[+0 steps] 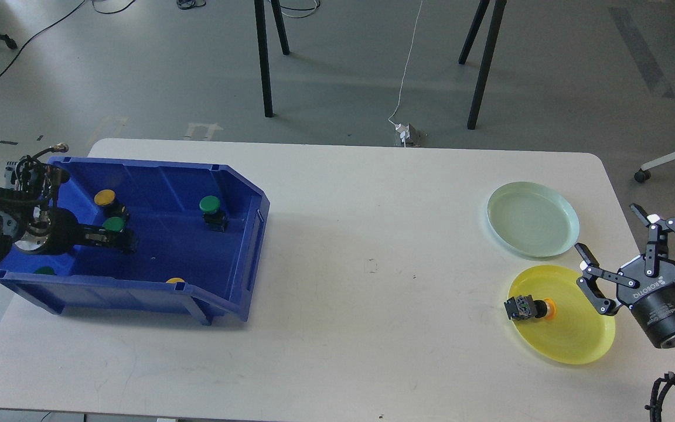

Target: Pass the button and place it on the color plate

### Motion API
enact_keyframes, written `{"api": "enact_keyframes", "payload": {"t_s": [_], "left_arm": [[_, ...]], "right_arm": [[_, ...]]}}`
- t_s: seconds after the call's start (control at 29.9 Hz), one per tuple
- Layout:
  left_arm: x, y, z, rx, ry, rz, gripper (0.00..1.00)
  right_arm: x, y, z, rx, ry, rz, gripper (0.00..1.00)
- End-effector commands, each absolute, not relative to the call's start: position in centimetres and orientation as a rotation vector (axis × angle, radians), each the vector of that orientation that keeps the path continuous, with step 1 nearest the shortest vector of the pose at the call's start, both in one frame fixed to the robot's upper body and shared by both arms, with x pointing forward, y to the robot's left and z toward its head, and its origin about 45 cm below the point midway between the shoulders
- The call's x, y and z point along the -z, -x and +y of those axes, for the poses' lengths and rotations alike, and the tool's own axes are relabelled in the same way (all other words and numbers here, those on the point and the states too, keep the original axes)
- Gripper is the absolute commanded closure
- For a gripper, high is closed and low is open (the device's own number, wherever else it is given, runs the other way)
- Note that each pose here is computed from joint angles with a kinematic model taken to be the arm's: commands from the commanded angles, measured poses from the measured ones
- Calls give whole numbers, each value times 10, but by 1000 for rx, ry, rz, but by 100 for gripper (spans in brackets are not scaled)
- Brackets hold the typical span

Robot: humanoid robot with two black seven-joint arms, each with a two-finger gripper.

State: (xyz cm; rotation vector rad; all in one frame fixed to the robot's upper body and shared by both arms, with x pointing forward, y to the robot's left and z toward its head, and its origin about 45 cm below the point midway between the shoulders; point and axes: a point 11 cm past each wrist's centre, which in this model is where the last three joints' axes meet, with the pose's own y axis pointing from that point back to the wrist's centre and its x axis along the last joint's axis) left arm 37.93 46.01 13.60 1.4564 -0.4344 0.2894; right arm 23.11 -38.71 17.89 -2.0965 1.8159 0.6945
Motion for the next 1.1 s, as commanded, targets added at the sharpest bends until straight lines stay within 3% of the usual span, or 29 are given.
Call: {"api": "enact_keyframes", "payload": {"t_s": [0.0,0.47,0.77,0.8,0.87,0.94,1.07], "left_arm": [[-136,-382,457,-293,-1451,-451,28],[-130,-389,449,-342,-1431,-444,21],[-131,-390,449,-348,-1433,-456,29],[-131,-390,450,-348,-1435,-454,33],[-130,-389,451,-345,-1437,-454,55],[-130,-389,451,-341,-1440,-454,69],[-130,-389,451,-339,-1443,-460,87]], "right_arm": [[-179,-231,-387,-695,2096,1817,6],[-176,-229,-389,-703,2092,1827,6],[-175,-227,-389,-709,2091,1830,6],[-175,-227,-389,-708,2093,1830,6],[-174,-227,-389,-710,2093,1831,6],[-175,-227,-390,-708,2091,1834,6],[-174,-226,-390,-711,2089,1835,6]]}}
